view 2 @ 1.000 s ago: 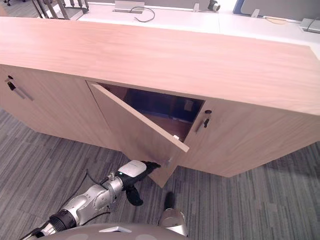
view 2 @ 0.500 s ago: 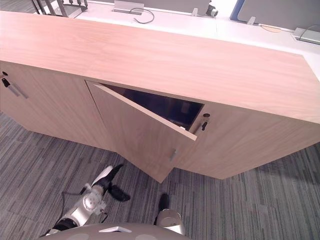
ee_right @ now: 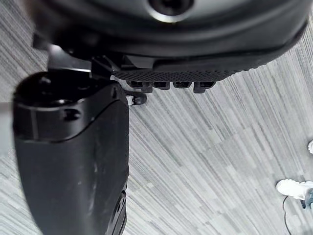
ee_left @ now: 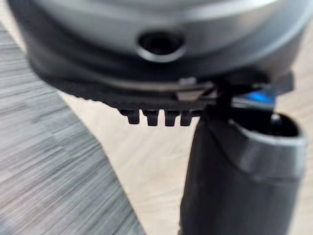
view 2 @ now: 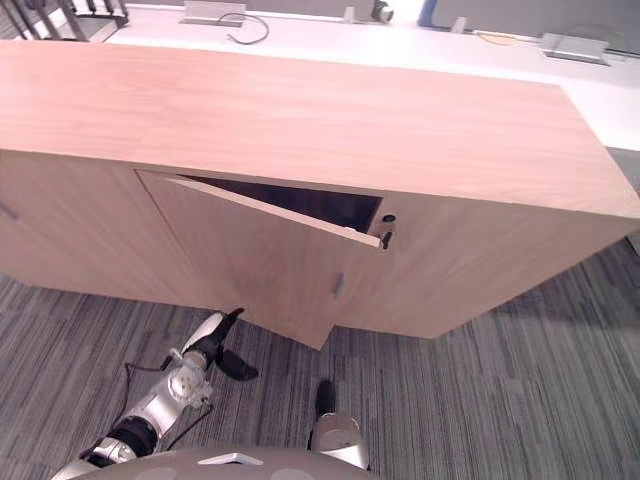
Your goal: Walk over to the cabinet, pick up the folder, carry it to the office cabinet, place the folder inside the office cabinet, then close the office cabinet door
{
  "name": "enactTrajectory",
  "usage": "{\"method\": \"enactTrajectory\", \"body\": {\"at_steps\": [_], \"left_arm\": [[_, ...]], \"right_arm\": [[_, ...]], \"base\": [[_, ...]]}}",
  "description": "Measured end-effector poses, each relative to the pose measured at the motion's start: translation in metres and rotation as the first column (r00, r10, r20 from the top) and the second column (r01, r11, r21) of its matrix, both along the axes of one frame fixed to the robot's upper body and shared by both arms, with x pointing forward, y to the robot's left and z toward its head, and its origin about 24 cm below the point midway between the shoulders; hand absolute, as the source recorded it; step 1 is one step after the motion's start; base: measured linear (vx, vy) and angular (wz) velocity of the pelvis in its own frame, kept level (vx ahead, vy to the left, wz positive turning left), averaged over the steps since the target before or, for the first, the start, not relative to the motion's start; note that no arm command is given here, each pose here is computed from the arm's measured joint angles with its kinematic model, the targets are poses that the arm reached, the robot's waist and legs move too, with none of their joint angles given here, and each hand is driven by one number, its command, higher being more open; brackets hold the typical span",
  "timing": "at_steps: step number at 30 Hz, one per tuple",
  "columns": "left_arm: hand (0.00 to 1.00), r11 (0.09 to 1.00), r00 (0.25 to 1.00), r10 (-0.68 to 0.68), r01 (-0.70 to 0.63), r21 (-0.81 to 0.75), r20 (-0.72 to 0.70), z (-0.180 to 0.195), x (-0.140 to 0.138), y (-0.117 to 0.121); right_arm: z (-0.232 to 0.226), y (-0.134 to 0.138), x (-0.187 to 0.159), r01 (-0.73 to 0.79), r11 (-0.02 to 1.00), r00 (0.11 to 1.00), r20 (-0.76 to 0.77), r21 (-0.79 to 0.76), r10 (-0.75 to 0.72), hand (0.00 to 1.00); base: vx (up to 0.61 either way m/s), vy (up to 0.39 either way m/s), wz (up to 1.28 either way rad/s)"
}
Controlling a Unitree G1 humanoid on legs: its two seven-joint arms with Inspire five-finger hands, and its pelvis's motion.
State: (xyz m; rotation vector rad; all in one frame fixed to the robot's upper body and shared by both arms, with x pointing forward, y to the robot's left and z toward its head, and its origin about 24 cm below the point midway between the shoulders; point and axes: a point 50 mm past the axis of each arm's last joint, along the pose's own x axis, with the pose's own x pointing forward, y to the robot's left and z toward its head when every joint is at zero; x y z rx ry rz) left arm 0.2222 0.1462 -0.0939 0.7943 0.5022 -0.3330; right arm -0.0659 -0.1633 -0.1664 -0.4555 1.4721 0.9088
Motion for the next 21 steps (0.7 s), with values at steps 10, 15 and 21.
{"method": "enactTrajectory", "body": {"at_steps": [10,15,21], "left_arm": [[1.00,0.650,0.671,0.645,-0.733,-0.201,-0.367,-0.051,-0.069,0.045],[1.00,0.260,0.244,0.801,-0.964,-0.049,-0.547,-0.075,-0.162,0.067],[1.00,-0.192,-0.174,0.808,-0.981,0.028,-0.562,-0.078,-0.227,0.076]], "right_arm": [[-0.006,-0.006,0.027,0.206,0.971,0.972,0.139,-0.123,-0.188,1.00],[-0.007,-0.032,0.052,0.410,0.883,0.899,0.267,-0.230,-0.348,1.00],[-0.004,-0.067,0.069,0.766,0.582,0.641,0.396,-0.274,-0.657,1.00]], "base": [[-0.04,0.027,-0.11],[-0.04,0.021,0.01],[-0.05,0.020,0.16]]}}
